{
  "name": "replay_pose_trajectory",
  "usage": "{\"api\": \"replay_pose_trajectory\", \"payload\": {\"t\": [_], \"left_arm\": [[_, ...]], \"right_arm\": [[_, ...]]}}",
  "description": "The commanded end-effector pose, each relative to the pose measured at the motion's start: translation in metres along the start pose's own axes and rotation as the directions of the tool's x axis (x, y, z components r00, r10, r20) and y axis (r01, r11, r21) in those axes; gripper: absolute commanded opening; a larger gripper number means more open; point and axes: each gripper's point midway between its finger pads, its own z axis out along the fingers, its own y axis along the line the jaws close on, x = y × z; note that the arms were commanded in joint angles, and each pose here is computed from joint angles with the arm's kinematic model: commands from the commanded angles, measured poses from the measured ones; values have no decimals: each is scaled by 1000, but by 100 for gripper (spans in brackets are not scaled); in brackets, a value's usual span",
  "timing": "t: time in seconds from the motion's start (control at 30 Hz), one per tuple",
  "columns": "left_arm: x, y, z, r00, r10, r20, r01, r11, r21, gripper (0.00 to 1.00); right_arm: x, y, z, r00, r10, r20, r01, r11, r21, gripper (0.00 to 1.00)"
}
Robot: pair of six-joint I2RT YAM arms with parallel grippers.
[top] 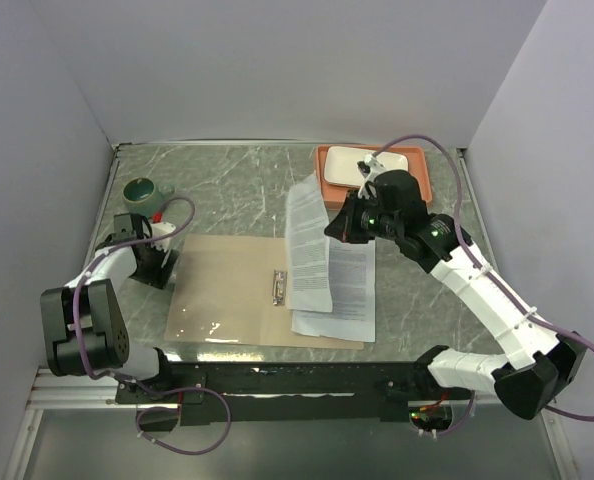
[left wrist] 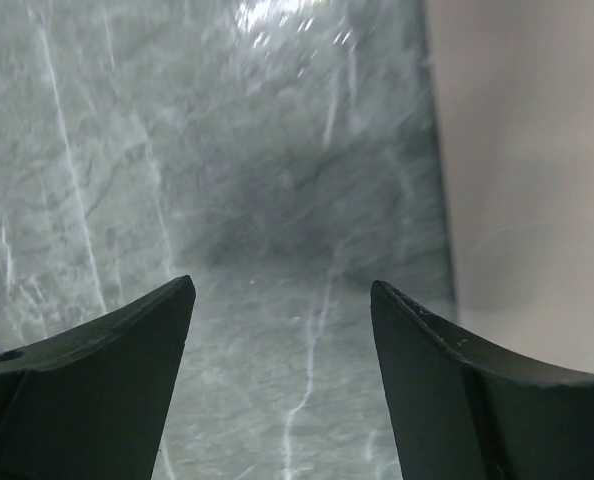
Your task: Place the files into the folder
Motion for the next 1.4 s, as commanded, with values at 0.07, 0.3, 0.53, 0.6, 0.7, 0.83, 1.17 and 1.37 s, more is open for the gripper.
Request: {"api": "replay_pose_trajectory", "payload": {"t": [0.07, 0.3, 0.53, 0.6, 0.7, 0.83, 1.17, 1.37], "left_arm": [[11, 20, 0, 993, 121, 8, -120, 990, -77, 78], [34, -1, 7, 982, 185, -41, -184, 983, 23, 78], [43, -42, 9, 951, 309, -15, -301, 937, 177, 79], [43, -51, 9, 942, 335, 2, -329, 924, 196, 81], [39, -65, 9, 930, 366, 29, -362, 900, 242, 82], [39, -81, 11, 917, 397, 36, -390, 872, 296, 83], [40, -112, 17, 904, 427, 33, -403, 821, 405, 82], [26, -142, 3, 885, 459, 81, -440, 768, 466, 81]], "right_arm": [[-10, 35, -4, 1000, -3, 27, 6, 993, -114, 0], [13, 29, 46, 998, -17, -54, 12, 995, -99, 0], [20, 25, 85, 994, -9, -109, 0, 996, -86, 0], [19, 24, 92, 993, -11, -117, 2, 997, -80, 0], [20, 21, 96, 992, -13, -127, 5, 998, -63, 0], [26, 13, 101, 989, -19, -143, 14, 999, -36, 0], [38, -18, 101, 988, -1, -157, 6, 1000, 29, 0], [35, -37, 100, 988, 19, -152, -11, 999, 49, 0]]}}
